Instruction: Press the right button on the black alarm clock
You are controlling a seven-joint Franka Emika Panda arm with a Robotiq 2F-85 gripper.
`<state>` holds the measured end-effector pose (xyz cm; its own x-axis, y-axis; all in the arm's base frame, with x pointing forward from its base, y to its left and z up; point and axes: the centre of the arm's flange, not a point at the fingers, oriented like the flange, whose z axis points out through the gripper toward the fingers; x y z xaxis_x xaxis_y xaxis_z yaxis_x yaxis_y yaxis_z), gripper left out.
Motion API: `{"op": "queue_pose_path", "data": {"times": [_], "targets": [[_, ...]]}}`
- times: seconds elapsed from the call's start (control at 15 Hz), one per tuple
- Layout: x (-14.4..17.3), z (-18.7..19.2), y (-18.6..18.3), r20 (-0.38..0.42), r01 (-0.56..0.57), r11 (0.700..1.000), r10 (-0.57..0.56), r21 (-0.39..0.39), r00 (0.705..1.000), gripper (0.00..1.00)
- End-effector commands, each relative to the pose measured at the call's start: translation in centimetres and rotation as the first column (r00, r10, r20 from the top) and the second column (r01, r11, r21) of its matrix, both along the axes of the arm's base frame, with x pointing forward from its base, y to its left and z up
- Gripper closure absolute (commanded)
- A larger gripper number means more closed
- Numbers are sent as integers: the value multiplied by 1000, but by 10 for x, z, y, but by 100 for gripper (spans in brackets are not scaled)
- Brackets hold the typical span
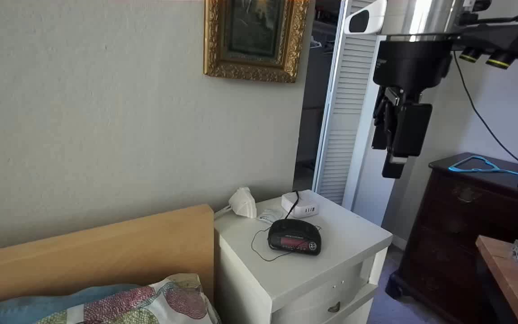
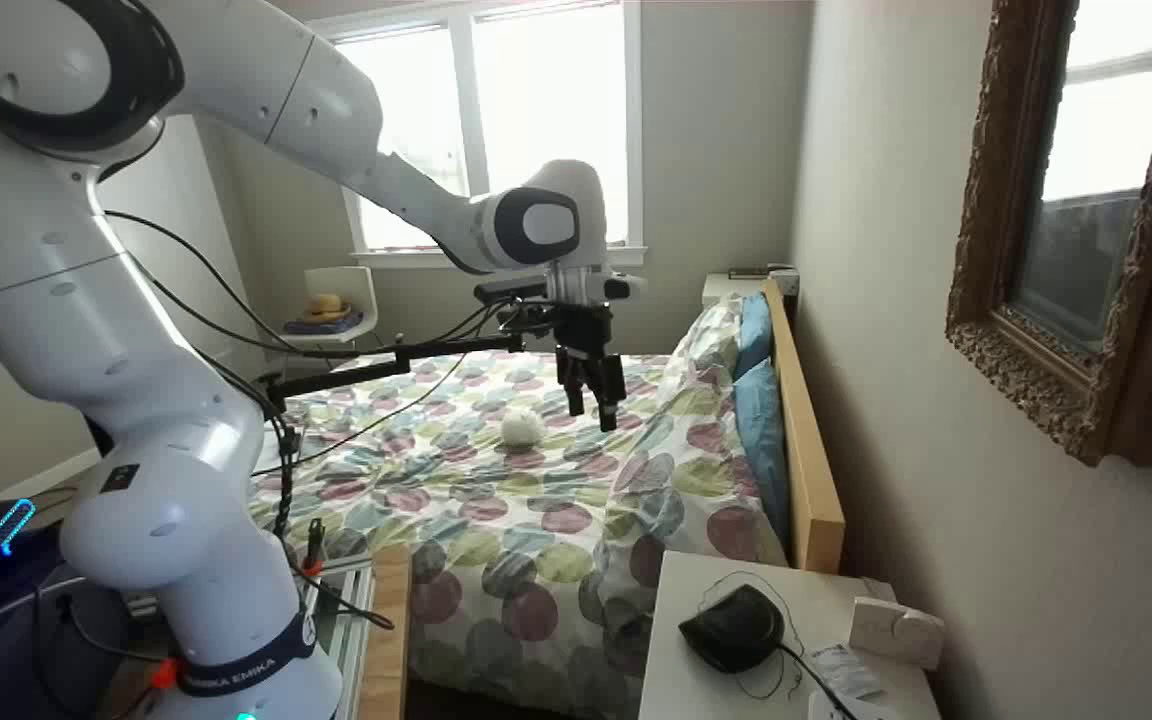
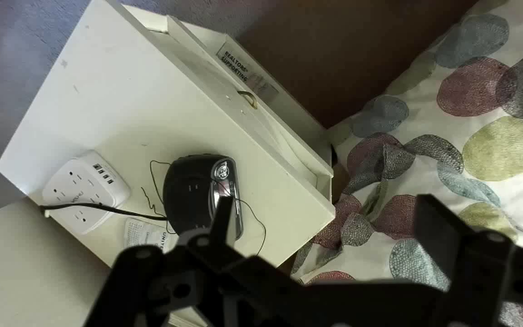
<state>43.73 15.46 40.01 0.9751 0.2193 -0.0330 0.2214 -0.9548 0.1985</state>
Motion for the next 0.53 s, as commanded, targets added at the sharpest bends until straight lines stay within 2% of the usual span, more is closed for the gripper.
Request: {"op": "queue_pose_path", "data": {"times": [0.0,0.27,0.33,0.47], "targets": [[0,0,0,0,0,1000,0,0,1000,0],[0,0,0,0,0,1000,0,0,1000,0],[13,-4,0,31,55,998,-54,-22,998,0],[31,-7,-6,37,135,990,-133,-36,990,0]]}}
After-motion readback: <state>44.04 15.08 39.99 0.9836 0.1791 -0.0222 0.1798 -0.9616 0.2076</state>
